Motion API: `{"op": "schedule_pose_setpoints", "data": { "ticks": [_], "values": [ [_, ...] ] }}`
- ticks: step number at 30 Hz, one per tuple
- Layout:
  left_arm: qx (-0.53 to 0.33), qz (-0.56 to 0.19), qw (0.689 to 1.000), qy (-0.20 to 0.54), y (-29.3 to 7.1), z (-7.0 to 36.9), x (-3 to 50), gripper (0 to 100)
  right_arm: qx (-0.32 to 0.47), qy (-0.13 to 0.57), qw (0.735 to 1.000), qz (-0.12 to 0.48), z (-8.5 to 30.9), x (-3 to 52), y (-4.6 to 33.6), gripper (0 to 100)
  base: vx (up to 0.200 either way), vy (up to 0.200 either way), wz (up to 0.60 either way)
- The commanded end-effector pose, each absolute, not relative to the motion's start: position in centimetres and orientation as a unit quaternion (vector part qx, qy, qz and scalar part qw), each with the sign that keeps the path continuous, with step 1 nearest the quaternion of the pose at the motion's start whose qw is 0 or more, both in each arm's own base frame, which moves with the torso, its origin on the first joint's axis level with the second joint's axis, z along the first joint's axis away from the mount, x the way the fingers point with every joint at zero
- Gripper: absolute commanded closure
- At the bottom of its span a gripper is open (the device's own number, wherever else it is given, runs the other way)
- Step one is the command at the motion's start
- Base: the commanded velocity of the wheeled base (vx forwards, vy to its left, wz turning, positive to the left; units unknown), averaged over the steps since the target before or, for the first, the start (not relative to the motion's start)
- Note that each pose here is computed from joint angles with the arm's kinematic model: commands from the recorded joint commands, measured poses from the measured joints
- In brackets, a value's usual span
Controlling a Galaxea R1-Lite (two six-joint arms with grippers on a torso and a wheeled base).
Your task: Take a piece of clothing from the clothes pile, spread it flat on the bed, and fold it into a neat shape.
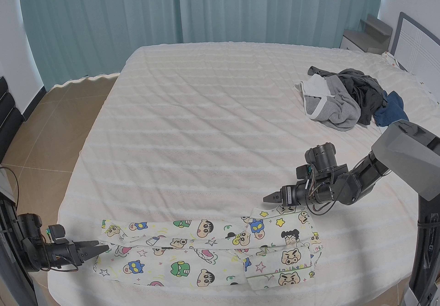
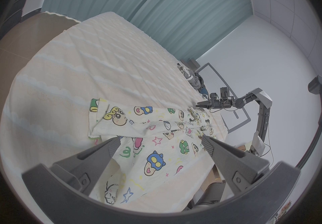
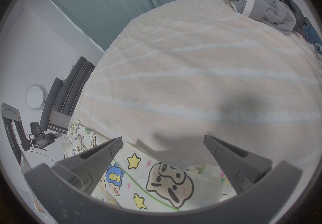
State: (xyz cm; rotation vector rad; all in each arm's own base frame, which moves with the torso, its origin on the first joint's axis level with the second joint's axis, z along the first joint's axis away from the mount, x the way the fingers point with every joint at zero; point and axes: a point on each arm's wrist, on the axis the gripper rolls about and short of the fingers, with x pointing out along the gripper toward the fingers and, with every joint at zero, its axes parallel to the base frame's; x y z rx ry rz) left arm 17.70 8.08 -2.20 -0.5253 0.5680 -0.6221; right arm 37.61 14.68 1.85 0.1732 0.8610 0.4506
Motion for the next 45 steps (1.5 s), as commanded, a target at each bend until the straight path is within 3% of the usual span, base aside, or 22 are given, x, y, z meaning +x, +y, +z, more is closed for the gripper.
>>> {"op": "schedule_pose_setpoints", "data": {
  "ticks": [1,18,32,45],
  "values": [
    [-0.264,-0.297,0.873,0.284,7.9,-2.7,17.3,0,0.081,0.426,0.874,0.219,0.9,37.4,15.0,100,0.000,0.000,0.00],
    [-0.260,-0.297,0.875,0.281,8.0,-3.3,17.6,0,0.083,0.426,0.869,0.239,2.6,35.4,14.8,100,0.000,0.000,0.00],
    [-0.259,-0.294,0.877,0.279,8.1,-3.4,17.6,0,0.063,0.335,0.889,0.306,3.4,33.5,14.9,100,0.000,0.000,0.00],
    [-0.260,-0.294,0.876,0.280,8.1,-3.4,17.6,0,0.046,0.359,0.897,0.255,0.4,34.9,15.1,100,0.000,0.000,0.00]
  ]
}}
